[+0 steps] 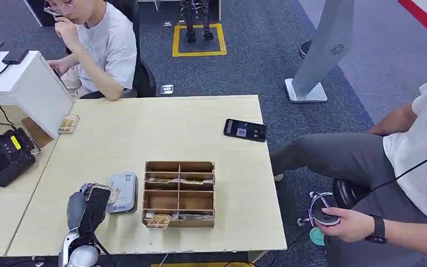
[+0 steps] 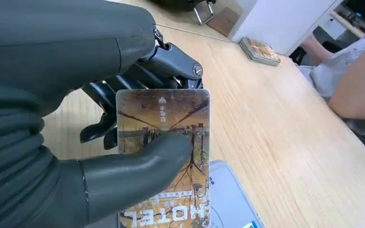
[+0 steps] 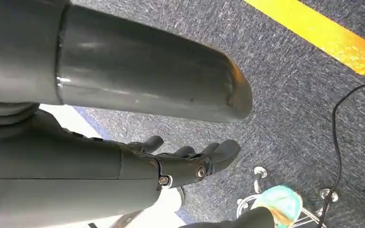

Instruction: Pass the card to the sensor for recognition and then transmit it.

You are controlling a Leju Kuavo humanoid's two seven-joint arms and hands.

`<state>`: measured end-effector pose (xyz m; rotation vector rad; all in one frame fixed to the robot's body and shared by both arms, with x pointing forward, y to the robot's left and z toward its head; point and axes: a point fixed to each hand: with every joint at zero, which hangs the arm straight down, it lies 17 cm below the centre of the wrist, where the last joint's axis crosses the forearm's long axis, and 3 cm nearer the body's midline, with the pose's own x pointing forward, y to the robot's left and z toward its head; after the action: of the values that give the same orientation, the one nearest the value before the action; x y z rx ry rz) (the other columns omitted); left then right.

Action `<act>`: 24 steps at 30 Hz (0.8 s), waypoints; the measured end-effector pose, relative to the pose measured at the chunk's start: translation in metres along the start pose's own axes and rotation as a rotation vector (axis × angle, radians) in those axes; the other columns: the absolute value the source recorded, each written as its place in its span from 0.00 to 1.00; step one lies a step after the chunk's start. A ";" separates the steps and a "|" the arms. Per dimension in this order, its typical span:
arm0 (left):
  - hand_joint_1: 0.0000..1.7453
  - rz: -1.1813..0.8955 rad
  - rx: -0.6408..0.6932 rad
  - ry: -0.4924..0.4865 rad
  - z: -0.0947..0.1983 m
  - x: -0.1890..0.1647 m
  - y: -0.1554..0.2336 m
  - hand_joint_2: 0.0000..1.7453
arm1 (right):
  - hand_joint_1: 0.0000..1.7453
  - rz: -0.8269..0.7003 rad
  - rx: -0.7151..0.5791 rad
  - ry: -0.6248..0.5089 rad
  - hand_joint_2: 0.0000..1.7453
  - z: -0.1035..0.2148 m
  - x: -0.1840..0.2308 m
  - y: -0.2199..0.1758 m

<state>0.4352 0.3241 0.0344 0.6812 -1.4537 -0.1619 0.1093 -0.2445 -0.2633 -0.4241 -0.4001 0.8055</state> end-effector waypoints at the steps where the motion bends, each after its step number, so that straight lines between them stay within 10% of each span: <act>1: 0.96 -0.006 0.002 -0.001 0.000 -0.001 -0.001 1.00 | 0.00 0.000 0.000 -0.001 0.00 0.000 0.000 0.000; 24: 0.96 -0.103 0.009 0.073 0.002 -0.033 -0.020 1.00 | 0.00 0.014 0.009 -0.012 0.00 0.001 0.006 0.003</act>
<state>0.4342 0.3235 -0.0039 0.7628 -1.3504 -0.2085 0.1108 -0.2379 -0.2629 -0.4138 -0.4049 0.8236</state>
